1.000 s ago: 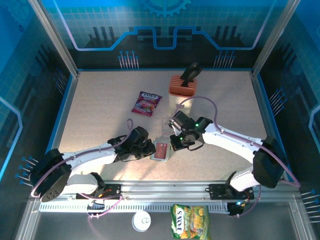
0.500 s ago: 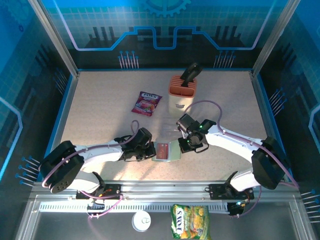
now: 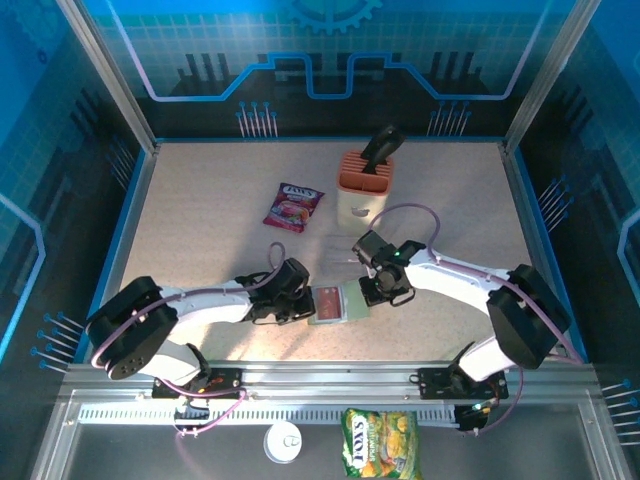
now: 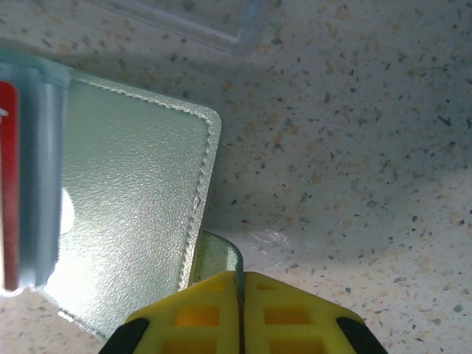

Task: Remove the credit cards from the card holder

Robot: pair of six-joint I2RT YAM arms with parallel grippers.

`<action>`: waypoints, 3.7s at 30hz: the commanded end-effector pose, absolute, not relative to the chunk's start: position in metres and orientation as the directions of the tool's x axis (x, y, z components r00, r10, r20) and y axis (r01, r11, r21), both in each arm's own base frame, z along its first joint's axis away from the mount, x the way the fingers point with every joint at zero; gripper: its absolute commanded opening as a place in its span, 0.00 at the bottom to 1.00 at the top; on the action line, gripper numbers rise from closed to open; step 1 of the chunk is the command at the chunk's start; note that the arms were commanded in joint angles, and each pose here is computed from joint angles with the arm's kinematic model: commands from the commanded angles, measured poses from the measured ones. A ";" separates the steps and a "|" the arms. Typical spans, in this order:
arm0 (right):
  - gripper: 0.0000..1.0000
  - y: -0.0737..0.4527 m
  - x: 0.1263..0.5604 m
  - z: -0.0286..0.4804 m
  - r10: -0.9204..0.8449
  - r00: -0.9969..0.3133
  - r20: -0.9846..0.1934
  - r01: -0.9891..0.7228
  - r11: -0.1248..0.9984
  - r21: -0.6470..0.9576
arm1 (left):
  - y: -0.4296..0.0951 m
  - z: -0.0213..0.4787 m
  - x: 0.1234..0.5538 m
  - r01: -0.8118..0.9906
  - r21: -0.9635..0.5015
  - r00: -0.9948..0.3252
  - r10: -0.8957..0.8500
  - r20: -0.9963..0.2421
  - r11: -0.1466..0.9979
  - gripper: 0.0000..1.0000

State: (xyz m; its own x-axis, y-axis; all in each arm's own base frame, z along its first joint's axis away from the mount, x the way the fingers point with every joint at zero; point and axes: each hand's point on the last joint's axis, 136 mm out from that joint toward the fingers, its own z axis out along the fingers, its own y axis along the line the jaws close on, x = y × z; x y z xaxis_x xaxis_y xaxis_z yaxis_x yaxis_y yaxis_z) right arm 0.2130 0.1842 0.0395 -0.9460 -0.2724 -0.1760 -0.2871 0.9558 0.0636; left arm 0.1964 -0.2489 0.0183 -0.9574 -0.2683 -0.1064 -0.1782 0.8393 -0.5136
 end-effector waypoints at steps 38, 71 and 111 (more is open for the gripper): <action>0.51 0.118 0.188 0.014 -0.141 -0.986 -0.089 -0.132 0.986 -0.105 | -0.240 0.001 0.181 -0.220 -0.450 -0.956 -0.284 -0.079 0.865 0.00; 0.49 0.225 0.202 0.108 -0.192 -0.951 -0.242 -0.241 0.951 0.195 | -0.252 0.058 0.201 -0.141 -0.497 -0.950 -0.258 -0.175 0.856 0.00; 0.29 0.218 0.160 0.020 -0.107 -0.994 -0.033 -0.112 0.940 0.321 | -0.279 0.045 0.204 -0.131 -0.531 -0.970 -0.220 -0.108 0.837 0.00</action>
